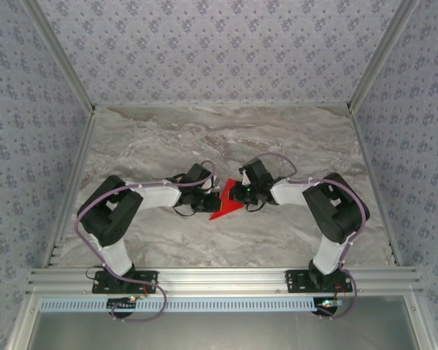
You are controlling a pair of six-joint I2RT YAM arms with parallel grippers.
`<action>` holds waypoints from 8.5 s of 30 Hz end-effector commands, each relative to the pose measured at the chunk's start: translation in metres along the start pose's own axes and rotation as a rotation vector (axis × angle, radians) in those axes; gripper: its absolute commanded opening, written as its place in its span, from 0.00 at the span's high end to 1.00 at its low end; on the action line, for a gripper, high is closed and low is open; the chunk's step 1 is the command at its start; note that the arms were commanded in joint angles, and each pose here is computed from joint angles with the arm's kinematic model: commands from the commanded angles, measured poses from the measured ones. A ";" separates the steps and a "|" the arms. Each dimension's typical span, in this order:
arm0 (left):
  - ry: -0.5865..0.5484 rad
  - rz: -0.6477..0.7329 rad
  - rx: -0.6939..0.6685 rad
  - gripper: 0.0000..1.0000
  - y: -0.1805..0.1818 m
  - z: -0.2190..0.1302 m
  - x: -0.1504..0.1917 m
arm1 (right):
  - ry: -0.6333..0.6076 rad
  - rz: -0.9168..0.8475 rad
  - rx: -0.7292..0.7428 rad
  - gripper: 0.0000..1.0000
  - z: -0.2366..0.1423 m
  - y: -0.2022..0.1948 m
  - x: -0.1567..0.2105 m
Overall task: Fold a paper plane with a square sheet of paper (pick it up from the middle)
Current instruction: Fourth fold the wing at the center of the table, then turn over the paper at the center of the table.
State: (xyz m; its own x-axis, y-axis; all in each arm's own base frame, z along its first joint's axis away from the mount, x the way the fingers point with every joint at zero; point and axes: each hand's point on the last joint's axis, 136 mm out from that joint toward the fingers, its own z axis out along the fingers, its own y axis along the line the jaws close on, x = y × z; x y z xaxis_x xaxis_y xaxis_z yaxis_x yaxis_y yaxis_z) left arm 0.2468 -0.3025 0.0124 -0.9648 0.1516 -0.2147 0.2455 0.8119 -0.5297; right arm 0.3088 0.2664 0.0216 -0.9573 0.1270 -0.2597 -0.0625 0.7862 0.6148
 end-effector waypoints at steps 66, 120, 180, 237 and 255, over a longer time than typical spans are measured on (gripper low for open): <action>0.113 -0.039 -0.191 1.00 0.041 0.004 0.051 | 0.043 0.066 -0.064 1.00 0.011 0.014 0.003; -0.037 -0.309 -0.009 0.86 -0.011 -0.026 0.026 | 0.143 0.074 0.154 1.00 0.022 -0.040 0.039; 0.066 -0.356 -0.100 0.99 0.046 -0.003 0.082 | 0.174 0.105 0.210 1.00 0.021 -0.060 0.049; -0.001 -0.311 -0.046 1.00 0.026 -0.016 0.048 | 0.184 -0.081 -0.088 1.00 0.021 0.029 0.064; -0.030 -0.284 0.044 1.00 0.007 -0.011 0.036 | 0.184 -0.089 -0.049 1.00 0.021 0.020 0.062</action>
State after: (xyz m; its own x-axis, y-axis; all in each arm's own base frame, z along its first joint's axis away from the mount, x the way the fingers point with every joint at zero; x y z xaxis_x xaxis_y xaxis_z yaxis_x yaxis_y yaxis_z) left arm 0.2173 -0.2875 0.0190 -0.9899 -0.1025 -0.0979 -0.0169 0.7710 -0.6366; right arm 0.2593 0.3134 0.0214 -0.9771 -0.0468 -0.2078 -0.1783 0.7132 0.6779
